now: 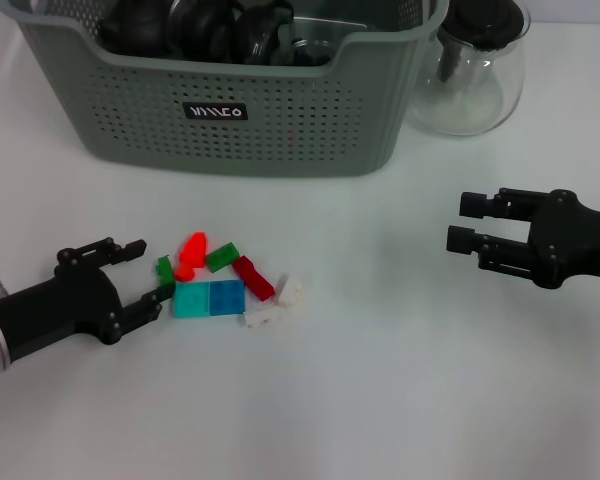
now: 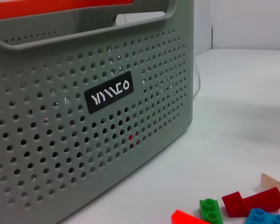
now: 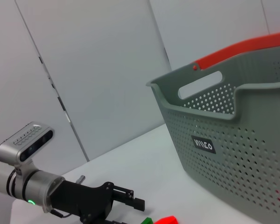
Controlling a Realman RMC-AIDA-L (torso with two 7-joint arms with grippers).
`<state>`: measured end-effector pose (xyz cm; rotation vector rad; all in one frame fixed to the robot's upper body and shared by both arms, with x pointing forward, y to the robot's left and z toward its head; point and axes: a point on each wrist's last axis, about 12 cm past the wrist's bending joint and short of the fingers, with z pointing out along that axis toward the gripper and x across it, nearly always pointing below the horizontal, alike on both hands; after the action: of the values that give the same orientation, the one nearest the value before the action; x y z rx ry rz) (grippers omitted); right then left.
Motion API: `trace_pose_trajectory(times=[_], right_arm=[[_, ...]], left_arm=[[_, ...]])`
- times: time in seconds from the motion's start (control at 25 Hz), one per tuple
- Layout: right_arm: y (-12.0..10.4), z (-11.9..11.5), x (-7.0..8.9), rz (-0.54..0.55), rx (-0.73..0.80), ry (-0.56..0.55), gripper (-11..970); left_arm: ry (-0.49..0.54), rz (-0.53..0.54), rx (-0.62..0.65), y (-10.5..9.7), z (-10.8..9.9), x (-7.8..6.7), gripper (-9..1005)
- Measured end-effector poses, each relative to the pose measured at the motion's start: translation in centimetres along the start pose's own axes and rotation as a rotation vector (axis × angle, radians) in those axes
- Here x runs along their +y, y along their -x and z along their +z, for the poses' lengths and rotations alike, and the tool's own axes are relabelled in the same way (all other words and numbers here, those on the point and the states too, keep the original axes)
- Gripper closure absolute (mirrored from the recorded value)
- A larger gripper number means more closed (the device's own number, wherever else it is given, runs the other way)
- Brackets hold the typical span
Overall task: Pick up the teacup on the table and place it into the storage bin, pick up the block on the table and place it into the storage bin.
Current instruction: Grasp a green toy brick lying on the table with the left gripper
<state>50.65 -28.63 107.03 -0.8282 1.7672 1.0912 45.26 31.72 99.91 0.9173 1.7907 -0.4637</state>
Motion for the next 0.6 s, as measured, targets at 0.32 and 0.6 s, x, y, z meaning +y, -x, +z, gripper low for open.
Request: trace_pose_trajectory(times=[0.32,0.6], right_arm=[[-0.3,-0.1,0.0,0.014,0.001,0.003,375],[-0.3,-0.1,0.0,0.016,0.002,0.001,376]], left_arm=[[-0.004,0.029,0.001,0.1,0.9,0.0,393],[-0.010,0.034,0.007,0.2,1.3,0.1,410]])
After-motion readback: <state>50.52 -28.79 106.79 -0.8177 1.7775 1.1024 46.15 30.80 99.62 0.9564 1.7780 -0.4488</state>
